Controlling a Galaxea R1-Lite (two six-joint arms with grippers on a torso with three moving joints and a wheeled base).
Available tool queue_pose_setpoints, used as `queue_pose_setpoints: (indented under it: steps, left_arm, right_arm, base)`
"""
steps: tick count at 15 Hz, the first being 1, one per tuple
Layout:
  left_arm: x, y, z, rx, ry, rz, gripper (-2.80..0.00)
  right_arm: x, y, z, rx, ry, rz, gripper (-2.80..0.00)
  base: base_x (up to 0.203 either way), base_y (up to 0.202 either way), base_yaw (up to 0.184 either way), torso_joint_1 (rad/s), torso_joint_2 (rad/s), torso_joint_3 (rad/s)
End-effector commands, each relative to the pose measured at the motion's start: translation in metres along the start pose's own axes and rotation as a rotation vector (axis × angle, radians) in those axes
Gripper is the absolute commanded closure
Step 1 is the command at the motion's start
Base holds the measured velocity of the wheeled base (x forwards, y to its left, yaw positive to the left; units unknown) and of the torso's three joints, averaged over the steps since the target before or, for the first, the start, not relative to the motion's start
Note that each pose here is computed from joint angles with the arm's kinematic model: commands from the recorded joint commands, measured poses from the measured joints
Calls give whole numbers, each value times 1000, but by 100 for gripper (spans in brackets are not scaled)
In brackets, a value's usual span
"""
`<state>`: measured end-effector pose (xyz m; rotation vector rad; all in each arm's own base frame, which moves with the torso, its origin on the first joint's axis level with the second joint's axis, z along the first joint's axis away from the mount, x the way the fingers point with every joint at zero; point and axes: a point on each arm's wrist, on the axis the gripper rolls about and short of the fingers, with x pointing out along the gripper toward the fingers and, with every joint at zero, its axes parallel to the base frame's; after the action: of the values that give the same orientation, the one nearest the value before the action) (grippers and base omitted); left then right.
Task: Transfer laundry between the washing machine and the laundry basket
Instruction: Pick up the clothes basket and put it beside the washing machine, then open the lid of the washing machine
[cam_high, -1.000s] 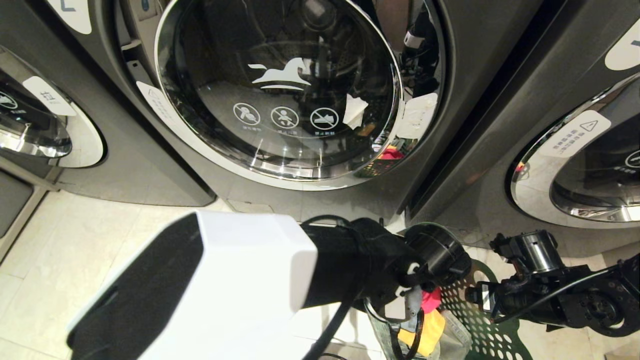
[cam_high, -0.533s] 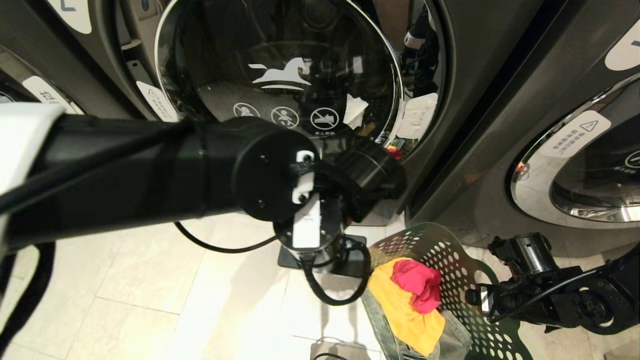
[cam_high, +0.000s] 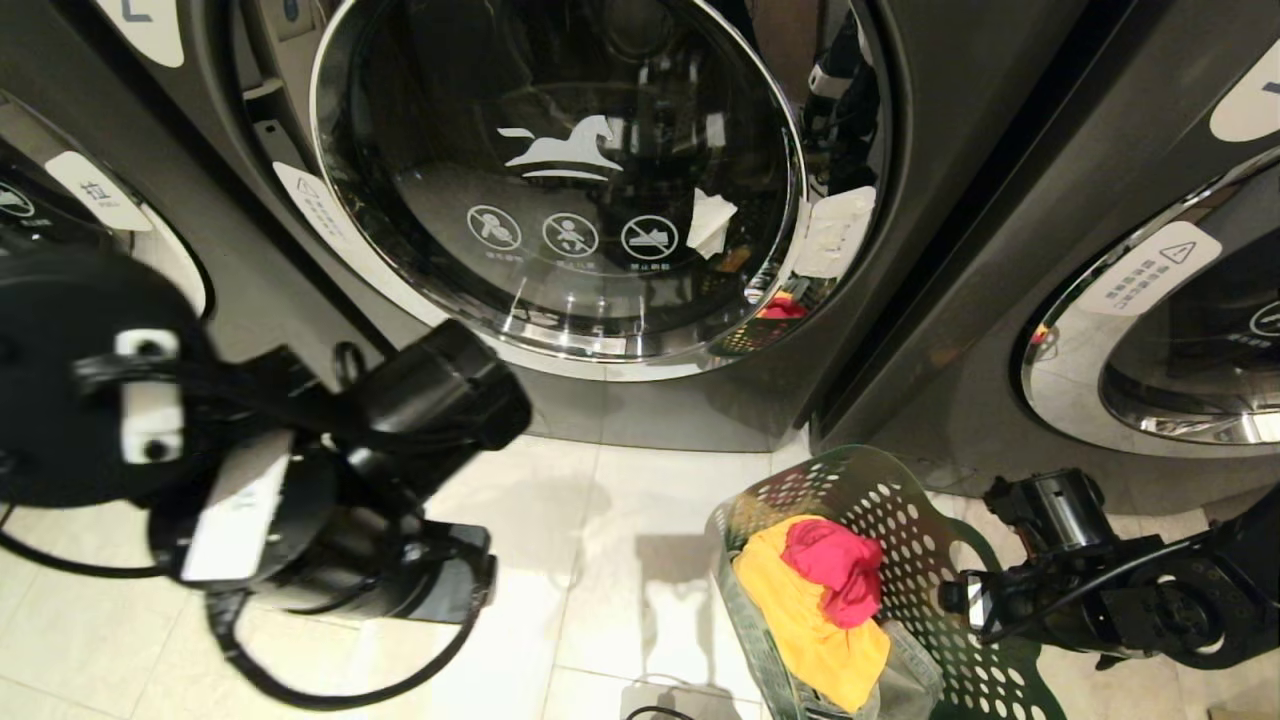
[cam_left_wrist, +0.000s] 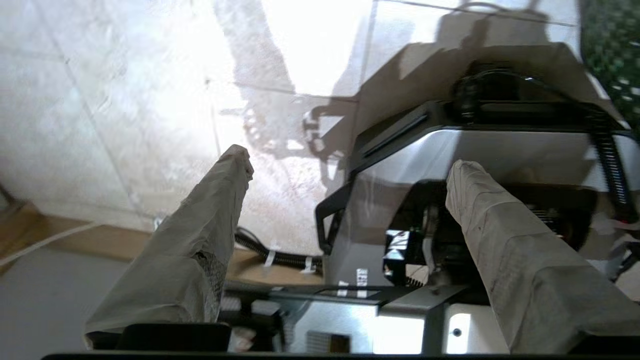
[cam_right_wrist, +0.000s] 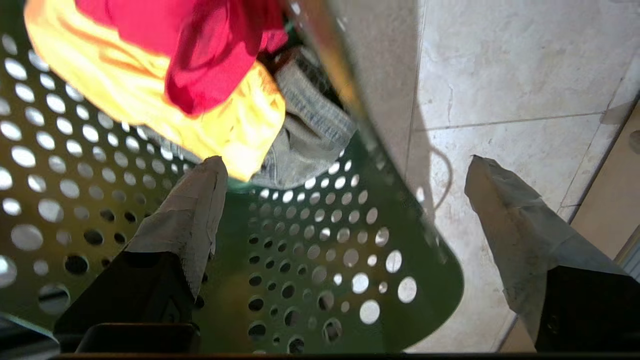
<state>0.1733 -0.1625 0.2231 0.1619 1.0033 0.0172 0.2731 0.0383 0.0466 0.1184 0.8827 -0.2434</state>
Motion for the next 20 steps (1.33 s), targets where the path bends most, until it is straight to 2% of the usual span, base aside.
queue_pose_setpoints:
  steps: [1,4,7,8,10,11,14,17,18,20]
  left_arm:
    - [-24,57,-26,-120,-51,20,-280]
    - [-35,107,-69,-255,-76,76,-280]
    - [-30,130,-112,-338,-56,134,-280]
    - [-29,132,-120,-346,-50,129,-280]
    - [-26,133,-127,-346,-33,118,-280]
    - [-25,132,-127,-345,-28,110,0]
    - [-21,128,-121,-340,-39,39,0]
    - [-14,131,-141,-343,-43,36,0]
    - [-10,133,-152,-350,-37,49,0]
    - [-2,140,-168,-429,-11,141,0]
  right_arm:
    - [5,-1,7,19,-13,-6,-280]
    - [12,1,13,26,-44,7,-280]
    - [24,5,12,-4,-93,34,-280]
    - [27,6,13,-27,-116,52,0]
    - [27,7,13,-89,-116,100,0]
    - [27,7,12,-120,-114,105,0]
    - [25,7,10,-144,-112,105,0]
    - [24,4,3,-163,-90,102,0]
    - [22,5,2,-168,-90,104,0]
    - [15,6,1,-174,-99,112,0]
  base:
    - [0,0,0,0,0,0]
    - [0,0,0,0,0,0]
    - [0,0,0,0,0,0]
    - [0,0,0,0,0,0]
    - [0,0,0,0,0,0]
    - [0,0,0,0,0,0]
    - [0,0,0,0,0,0]
    - [0,0,0,0,0,0]
    - [0,0,0,0,0,0]
    - [0,0,0,0,0,0]
